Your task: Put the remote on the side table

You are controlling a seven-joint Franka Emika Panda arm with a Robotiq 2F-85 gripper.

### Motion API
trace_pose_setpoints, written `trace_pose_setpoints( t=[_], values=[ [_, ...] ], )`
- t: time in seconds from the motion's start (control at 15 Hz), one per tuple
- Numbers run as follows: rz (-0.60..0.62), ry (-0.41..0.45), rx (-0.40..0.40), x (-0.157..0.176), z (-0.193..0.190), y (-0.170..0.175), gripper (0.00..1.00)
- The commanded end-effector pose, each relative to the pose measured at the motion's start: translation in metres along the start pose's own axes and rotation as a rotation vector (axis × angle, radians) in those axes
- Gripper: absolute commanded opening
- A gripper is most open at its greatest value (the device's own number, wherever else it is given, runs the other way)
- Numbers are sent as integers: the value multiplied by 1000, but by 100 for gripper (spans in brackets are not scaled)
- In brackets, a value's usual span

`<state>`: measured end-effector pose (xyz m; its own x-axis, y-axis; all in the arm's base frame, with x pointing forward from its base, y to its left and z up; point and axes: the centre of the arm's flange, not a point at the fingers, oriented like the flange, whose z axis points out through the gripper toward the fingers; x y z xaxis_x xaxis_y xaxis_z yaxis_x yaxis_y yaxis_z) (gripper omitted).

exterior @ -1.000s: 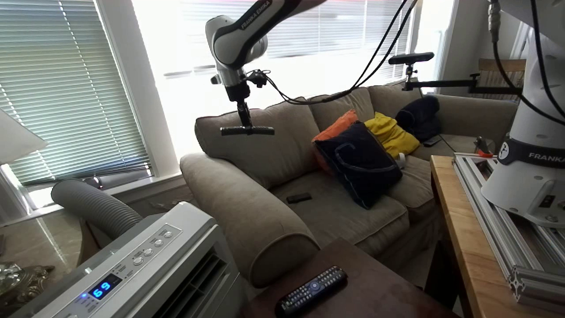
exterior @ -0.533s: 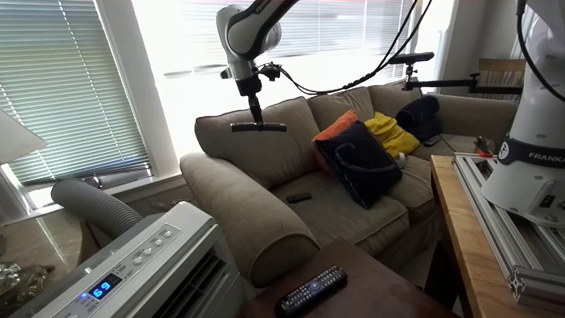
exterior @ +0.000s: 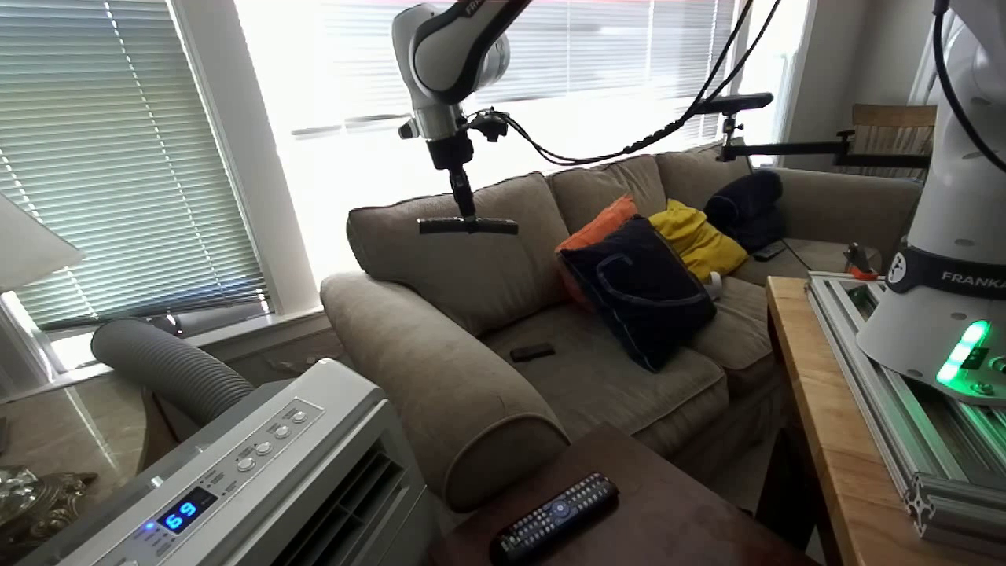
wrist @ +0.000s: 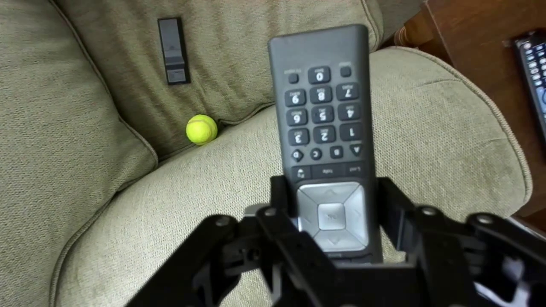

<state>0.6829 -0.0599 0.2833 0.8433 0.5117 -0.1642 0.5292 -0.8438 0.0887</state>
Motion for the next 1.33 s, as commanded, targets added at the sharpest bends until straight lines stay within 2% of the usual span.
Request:
trace_pose_setpoints(
  t=[0.0, 0.33, 0.8, 1.0, 1.27],
  values=[
    [-22, -2, 10, -5, 7, -10, 30],
    [-188, 5, 43, -30, 27, -51, 30],
    [-450, 7, 109, -91, 40, -105, 30],
    [-517, 10, 109, -107, 59, -140, 30],
    [-572, 37, 101, -111, 86, -203, 30]
  ],
)
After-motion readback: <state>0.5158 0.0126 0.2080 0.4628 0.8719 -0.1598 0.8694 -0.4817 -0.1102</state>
